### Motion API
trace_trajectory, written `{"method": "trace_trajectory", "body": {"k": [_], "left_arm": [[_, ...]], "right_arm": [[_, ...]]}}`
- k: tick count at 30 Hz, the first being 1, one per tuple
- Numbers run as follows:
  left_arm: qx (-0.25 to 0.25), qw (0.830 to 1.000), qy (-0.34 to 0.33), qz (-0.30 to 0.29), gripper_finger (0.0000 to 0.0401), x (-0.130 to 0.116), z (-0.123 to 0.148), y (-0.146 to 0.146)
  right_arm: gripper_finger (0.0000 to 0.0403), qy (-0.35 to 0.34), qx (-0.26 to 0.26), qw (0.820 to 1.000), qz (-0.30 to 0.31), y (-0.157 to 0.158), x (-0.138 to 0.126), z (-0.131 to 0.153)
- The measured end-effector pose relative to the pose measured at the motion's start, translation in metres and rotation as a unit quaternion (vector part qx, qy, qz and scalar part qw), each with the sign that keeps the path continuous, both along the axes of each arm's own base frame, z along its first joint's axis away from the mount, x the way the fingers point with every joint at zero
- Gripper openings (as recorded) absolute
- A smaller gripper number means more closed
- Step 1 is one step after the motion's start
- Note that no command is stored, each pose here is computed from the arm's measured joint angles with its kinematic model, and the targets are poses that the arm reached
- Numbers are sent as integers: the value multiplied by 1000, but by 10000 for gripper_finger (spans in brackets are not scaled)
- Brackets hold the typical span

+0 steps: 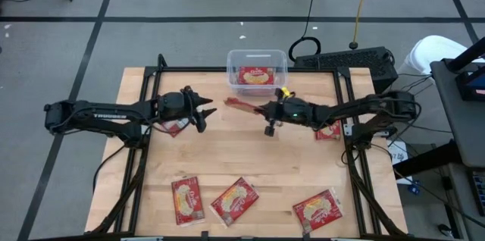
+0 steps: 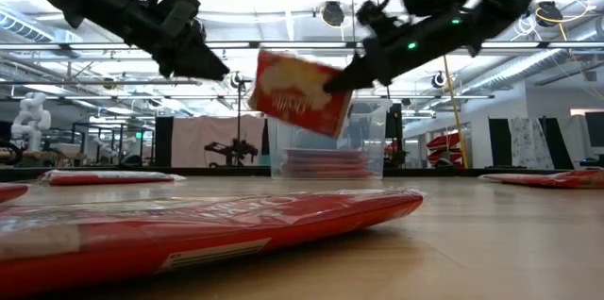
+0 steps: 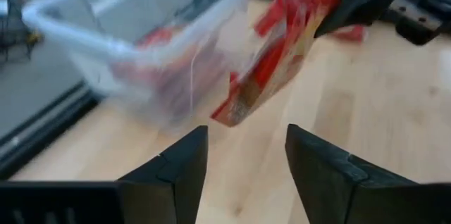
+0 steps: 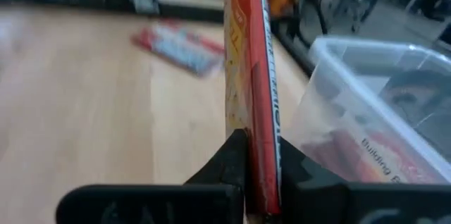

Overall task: Sort popcorn bags into baskets
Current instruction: Put the popcorn bags into the transparent bin

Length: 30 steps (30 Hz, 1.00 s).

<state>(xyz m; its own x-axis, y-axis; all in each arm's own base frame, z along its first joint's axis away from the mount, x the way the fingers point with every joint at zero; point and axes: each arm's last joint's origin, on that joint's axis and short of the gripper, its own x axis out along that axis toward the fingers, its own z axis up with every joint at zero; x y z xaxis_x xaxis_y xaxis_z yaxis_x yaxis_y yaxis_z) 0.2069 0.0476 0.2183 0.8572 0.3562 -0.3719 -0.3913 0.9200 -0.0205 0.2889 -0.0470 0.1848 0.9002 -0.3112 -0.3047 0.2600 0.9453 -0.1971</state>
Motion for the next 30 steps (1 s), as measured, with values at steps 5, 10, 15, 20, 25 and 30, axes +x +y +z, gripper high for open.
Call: {"method": "trace_trajectory", "body": {"k": [5, 10, 15, 20, 25, 30], "left_arm": [[28, 996, -78, -20, 171, 4, -2, -6], [54, 984, -164, -39, 162, 5, -8, -12], [81, 969, -224, -73, 185, 16, -7, -20], [114, 949, -281, -89, 223, 28, -6, -28], [120, 942, -301, -93, 253, 45, -2, -28], [116, 934, -315, -119, 268, 72, 7, -28]], "right_arm": [[17, -107, 6, 994, 18, 2, -18, 3], [17, -207, 3, 976, 60, 6, -24, 15], [17, -266, -8, 960, 89, 7, -26, 26], [17, -316, -20, 944, 93, 8, -28, 37], [17, -352, -26, 930, 106, 10, -31, 44], [17, -363, -29, 924, 114, 15, -31, 46]]}}
